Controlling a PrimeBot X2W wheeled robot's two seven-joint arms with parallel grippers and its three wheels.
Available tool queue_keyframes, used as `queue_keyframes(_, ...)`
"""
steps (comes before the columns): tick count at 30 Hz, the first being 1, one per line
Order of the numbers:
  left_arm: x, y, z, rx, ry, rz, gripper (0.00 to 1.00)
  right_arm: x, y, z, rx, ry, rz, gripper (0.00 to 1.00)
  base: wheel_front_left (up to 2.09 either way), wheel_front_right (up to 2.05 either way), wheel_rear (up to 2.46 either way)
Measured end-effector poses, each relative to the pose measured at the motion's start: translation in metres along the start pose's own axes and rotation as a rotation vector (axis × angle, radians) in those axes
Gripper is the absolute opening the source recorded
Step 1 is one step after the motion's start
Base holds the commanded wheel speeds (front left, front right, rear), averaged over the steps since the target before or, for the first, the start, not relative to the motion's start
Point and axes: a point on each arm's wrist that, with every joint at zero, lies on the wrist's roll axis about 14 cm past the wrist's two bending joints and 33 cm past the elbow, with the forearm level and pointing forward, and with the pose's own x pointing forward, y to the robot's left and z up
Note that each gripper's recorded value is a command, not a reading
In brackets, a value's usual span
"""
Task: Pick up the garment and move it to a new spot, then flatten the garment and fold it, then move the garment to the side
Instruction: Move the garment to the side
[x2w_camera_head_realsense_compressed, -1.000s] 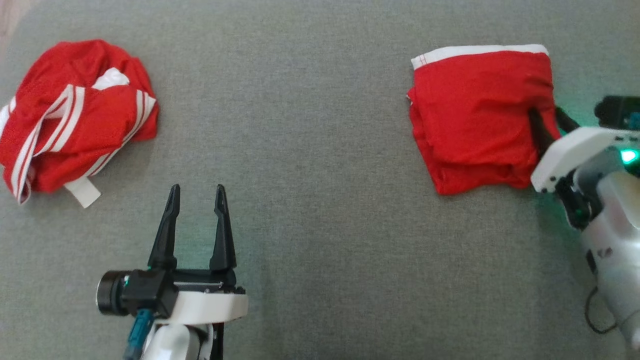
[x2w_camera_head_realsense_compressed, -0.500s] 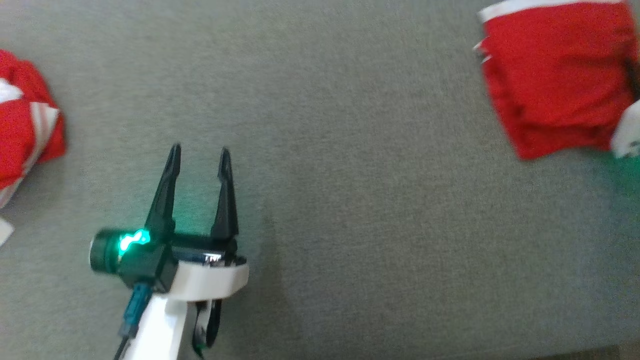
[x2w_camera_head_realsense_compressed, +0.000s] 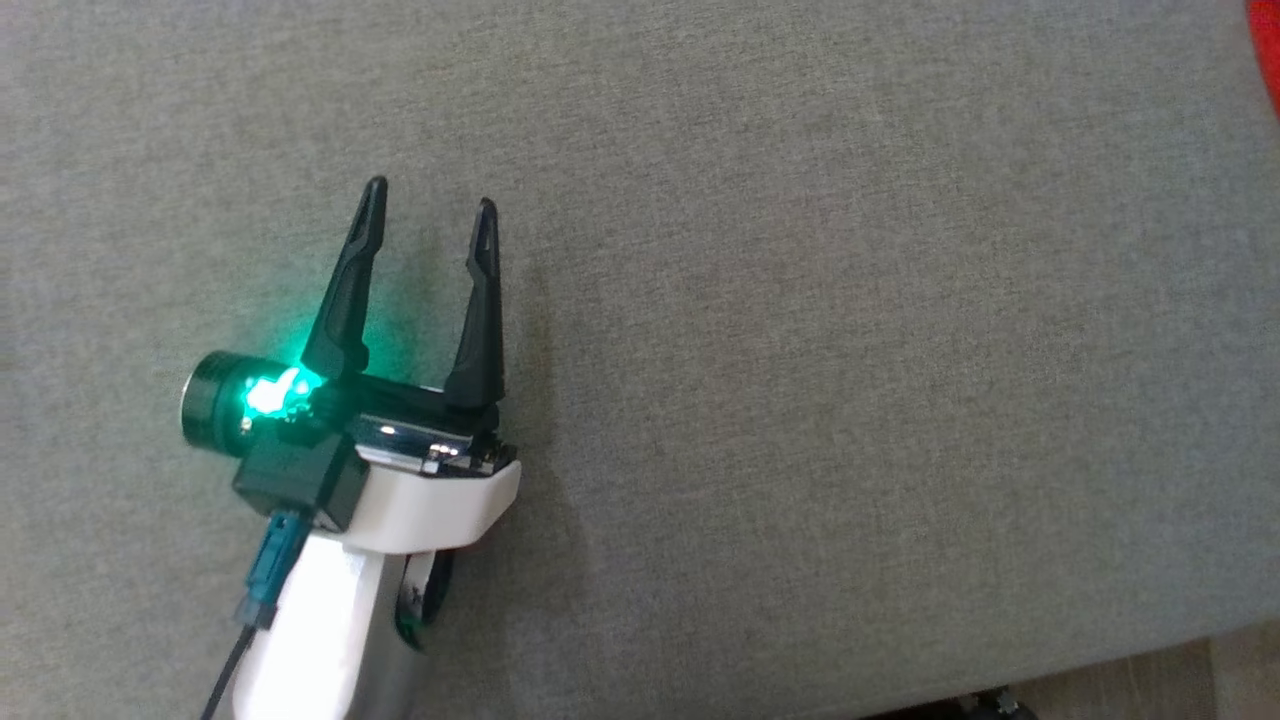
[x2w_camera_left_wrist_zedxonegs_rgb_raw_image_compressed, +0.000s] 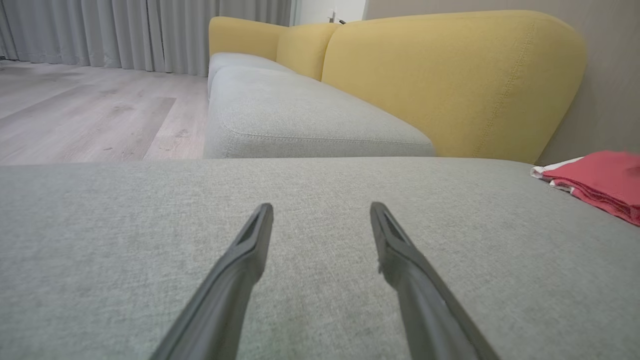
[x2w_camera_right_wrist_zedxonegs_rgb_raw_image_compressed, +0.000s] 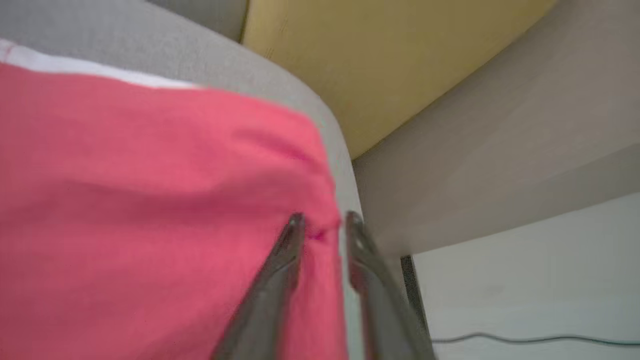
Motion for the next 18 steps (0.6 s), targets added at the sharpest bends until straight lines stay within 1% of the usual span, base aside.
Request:
queue_keyframes(3,-0.002,0.0,0.007,0.011,-0.01,0.002,1.0,-0.002,-0.007,0.02,0.004,-0.065,-0.024,1.0,0.0,0.0,0.0)
queue_keyframes(6,-0.007,0.002,0.016,0.027,-0.017,0.018,1.0,-0.008,0.002,0.036,0.079,-0.119,-0.02,1.0,0.0,0.0,0.0)
queue_keyframes(8,-0.014,0.003,0.025,0.026,-0.027,0.036,1.0,-0.016,0.028,0.041,0.14,-0.158,0.025,1.0,0.0,0.0,0.0)
queue_keyframes(11,-0.031,0.007,0.033,0.027,-0.023,0.085,1.0,-0.039,0.091,0.046,0.237,-0.215,0.143,1.0,0.0,0.0,0.0)
queue_keyframes(14,-0.056,0.013,0.038,0.018,-0.009,0.143,1.0,-0.076,0.148,0.057,0.312,-0.303,0.266,1.0,0.0,0.0,0.0)
queue_keyframes(18,-0.089,0.023,0.048,0.019,-0.012,0.22,1.0,-0.131,0.198,0.071,0.408,-0.397,0.395,1.0,0.0,0.0,0.0)
